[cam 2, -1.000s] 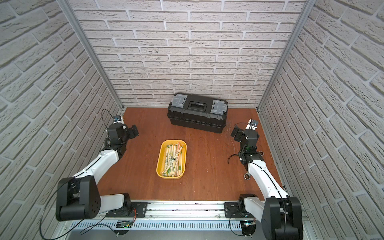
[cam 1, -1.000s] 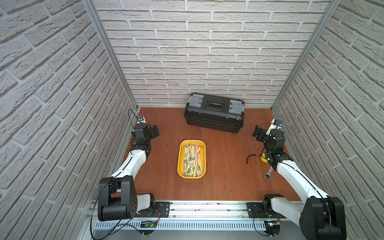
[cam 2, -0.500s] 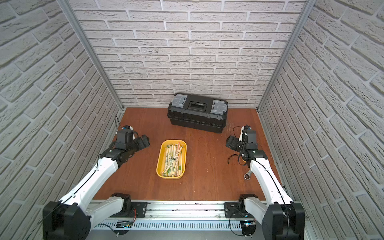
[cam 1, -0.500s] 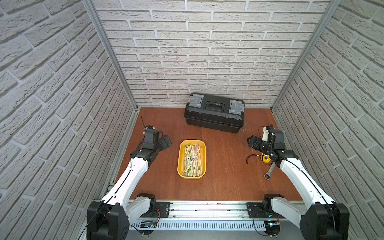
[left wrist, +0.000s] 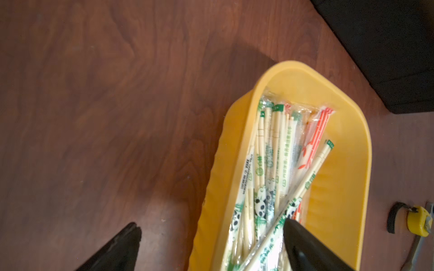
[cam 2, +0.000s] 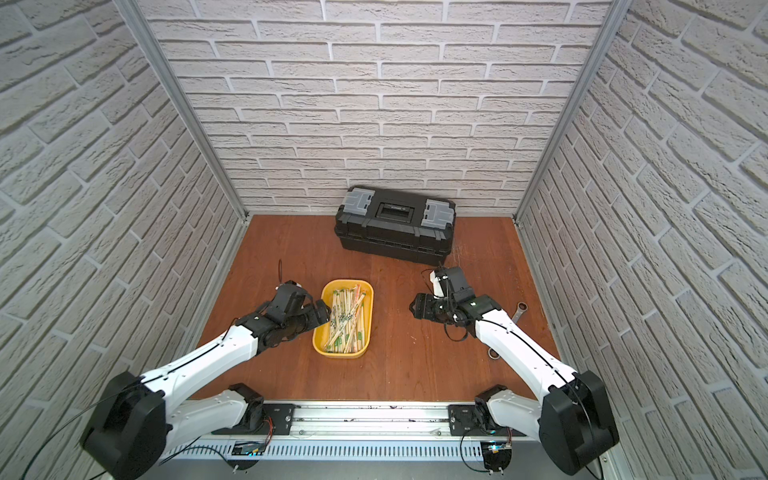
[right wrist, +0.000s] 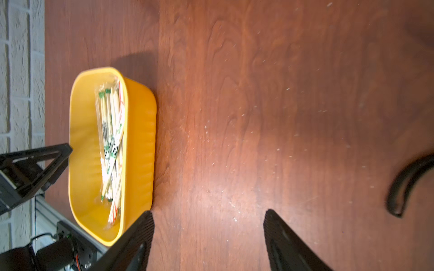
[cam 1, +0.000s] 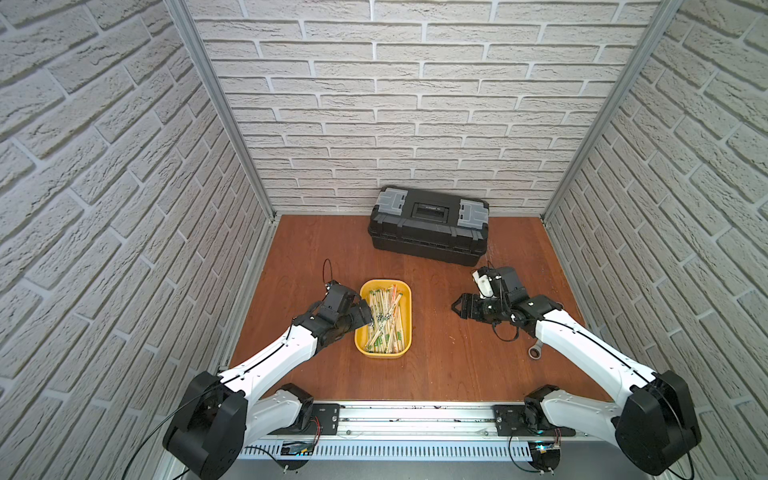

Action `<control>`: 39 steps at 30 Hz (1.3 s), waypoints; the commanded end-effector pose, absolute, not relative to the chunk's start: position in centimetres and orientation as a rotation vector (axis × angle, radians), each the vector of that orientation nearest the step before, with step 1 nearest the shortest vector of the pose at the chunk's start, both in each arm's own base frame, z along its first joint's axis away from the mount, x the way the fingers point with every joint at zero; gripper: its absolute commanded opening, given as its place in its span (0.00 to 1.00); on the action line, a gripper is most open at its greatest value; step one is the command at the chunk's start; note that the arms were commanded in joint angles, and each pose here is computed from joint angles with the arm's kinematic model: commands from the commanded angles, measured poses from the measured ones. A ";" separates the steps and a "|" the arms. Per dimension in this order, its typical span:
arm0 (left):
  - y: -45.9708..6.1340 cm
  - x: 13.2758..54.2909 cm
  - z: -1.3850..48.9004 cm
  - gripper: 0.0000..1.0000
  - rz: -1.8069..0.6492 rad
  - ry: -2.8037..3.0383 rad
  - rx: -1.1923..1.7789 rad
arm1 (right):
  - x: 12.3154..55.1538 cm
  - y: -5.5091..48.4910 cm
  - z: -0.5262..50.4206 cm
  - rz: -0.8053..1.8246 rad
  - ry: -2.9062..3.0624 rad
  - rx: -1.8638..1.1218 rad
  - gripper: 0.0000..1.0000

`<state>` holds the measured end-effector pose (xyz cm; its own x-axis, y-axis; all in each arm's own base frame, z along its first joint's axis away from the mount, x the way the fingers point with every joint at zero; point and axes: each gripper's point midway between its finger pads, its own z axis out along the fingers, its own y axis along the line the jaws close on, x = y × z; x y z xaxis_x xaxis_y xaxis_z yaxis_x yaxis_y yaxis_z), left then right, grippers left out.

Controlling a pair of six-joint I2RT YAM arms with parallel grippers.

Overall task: Take the paired disposable chopsticks out of the storage box
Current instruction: Adjust the storage box at the center of the board.

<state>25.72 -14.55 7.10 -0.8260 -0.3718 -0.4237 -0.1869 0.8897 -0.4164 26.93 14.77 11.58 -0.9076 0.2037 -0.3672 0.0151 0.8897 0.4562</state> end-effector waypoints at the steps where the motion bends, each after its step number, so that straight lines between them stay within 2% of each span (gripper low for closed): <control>1: -16.8 27.4 8.3 0.98 -0.562 2.473 -0.401 | 27.9 15.9 12.9 0.650 2.605 0.173 0.73; 12: -20.5 28.8 9.6 0.98 -0.617 2.453 -0.320 | 27.9 19.2 14.1 0.672 2.617 0.087 0.69; 22: -12.9 28.4 11.0 0.98 -0.345 2.378 -0.586 | 27.5 24.6 15.5 0.703 2.622 -0.026 0.66; 30: -7.3 29.0 10.9 0.98 -0.276 2.431 -0.702 | 27.4 29.6 14.4 0.700 2.687 -0.101 0.59; 39: -7.1 29.9 10.0 0.98 -0.335 2.548 -0.657 | 27.6 33.2 11.6 0.697 2.763 -0.083 0.43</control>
<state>30.09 -6.25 10.18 -0.7167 -0.5522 -0.4259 -0.4388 0.8318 -0.3400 27.04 31.94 11.07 -0.9590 -0.0133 -0.2833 -0.1407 0.8895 0.4347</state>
